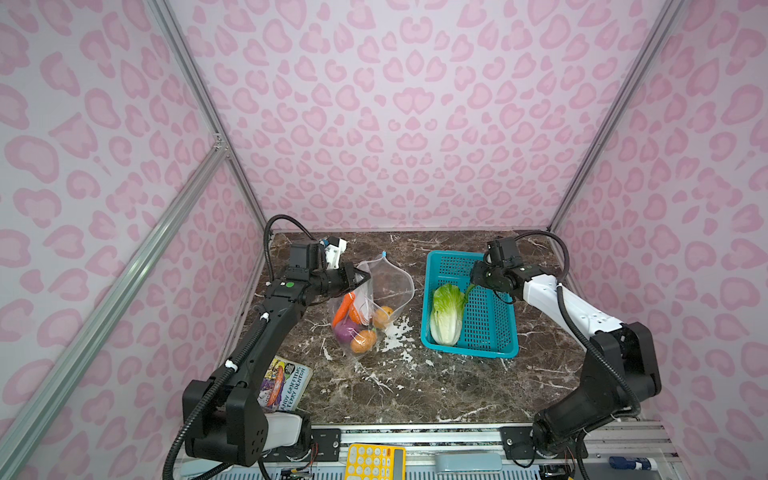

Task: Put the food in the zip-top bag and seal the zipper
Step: 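Move the right gripper back to the basket onto the green pepper, then close the right gripper on the green pepper and lift it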

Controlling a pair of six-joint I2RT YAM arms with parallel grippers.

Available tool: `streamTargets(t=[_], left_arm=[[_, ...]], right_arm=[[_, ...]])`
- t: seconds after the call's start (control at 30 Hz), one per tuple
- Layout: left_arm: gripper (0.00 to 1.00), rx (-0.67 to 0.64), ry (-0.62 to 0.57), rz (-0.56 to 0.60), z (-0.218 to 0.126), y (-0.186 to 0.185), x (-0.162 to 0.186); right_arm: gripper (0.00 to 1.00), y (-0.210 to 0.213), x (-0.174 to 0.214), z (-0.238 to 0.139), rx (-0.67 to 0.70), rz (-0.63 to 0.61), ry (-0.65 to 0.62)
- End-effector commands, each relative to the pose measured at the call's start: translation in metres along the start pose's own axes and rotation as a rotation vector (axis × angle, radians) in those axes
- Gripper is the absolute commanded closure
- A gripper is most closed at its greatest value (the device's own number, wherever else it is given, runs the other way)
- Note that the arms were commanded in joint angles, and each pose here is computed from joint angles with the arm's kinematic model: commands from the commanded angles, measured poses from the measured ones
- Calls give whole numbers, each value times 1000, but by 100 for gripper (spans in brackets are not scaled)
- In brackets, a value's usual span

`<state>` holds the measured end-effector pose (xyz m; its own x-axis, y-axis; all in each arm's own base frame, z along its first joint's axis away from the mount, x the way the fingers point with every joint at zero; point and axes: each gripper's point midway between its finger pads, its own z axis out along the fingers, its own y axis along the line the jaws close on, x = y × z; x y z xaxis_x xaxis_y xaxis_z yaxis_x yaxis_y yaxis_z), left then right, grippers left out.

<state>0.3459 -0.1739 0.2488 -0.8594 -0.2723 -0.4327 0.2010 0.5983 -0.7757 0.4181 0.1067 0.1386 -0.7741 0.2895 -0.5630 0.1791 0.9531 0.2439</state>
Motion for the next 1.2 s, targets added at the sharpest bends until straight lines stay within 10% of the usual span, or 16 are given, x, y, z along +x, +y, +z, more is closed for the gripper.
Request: streamTargets(t=[0.0,0.6,1.17], left_arm=[[97,11,-18,18,-2,-5,-3],[97,15,5,21,4,-8,4],[97,17,4,24,4,-9,5]], right_arm=[[41,-9,14,18,50,-15,57],[53,-13,34,100,119,19,150],[96,-20,29,95,132,27,135]])
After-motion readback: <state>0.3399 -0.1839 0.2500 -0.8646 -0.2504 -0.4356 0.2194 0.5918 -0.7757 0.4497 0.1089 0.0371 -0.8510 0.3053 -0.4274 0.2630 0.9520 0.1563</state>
